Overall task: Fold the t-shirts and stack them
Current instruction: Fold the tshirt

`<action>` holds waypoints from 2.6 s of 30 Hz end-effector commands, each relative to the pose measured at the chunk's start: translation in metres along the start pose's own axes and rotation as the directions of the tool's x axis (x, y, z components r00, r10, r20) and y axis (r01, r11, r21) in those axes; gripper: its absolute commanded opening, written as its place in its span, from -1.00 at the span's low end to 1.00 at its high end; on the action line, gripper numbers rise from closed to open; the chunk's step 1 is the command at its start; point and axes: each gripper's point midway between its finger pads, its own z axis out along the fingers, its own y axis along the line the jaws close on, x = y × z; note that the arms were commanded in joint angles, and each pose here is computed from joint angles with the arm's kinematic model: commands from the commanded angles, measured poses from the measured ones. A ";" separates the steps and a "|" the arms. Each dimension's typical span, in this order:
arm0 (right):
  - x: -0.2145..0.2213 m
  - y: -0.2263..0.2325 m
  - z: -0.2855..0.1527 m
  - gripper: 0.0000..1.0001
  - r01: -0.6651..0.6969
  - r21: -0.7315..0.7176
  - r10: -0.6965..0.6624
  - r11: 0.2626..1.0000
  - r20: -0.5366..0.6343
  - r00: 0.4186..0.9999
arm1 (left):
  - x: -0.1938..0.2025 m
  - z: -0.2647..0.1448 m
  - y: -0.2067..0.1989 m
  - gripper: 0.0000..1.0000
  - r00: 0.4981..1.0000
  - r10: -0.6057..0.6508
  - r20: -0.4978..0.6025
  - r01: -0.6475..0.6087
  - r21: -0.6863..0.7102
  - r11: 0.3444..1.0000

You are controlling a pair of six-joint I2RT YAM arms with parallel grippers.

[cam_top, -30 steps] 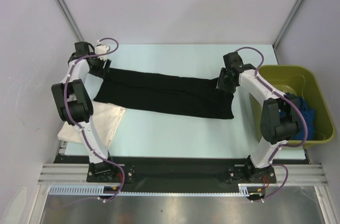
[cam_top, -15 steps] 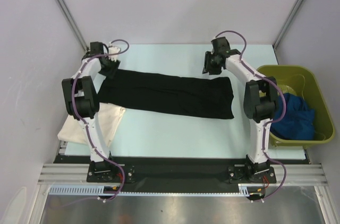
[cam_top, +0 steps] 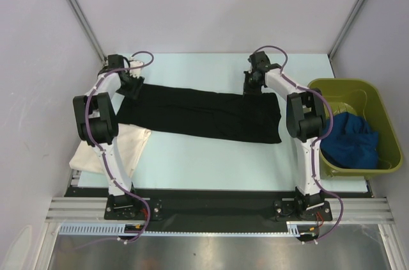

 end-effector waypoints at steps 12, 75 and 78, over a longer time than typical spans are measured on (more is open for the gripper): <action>0.012 0.066 -0.082 -1.00 0.065 -0.053 -0.060 0.996 0.095 0.994 | -0.051 -0.042 -0.004 0.22 0.990 -0.005 0.140 0.003 0.017 1.000; 0.142 -0.065 -0.114 -1.00 -0.304 0.050 0.306 0.951 -0.031 0.952 | -0.027 -0.080 -0.421 0.14 0.698 0.641 0.318 -0.696 0.513 0.503; 0.140 -0.062 -0.118 -1.00 -0.304 0.039 0.305 0.952 -0.023 0.952 | -0.031 -0.077 -0.419 -0.02 0.691 0.647 0.323 -0.707 0.488 0.512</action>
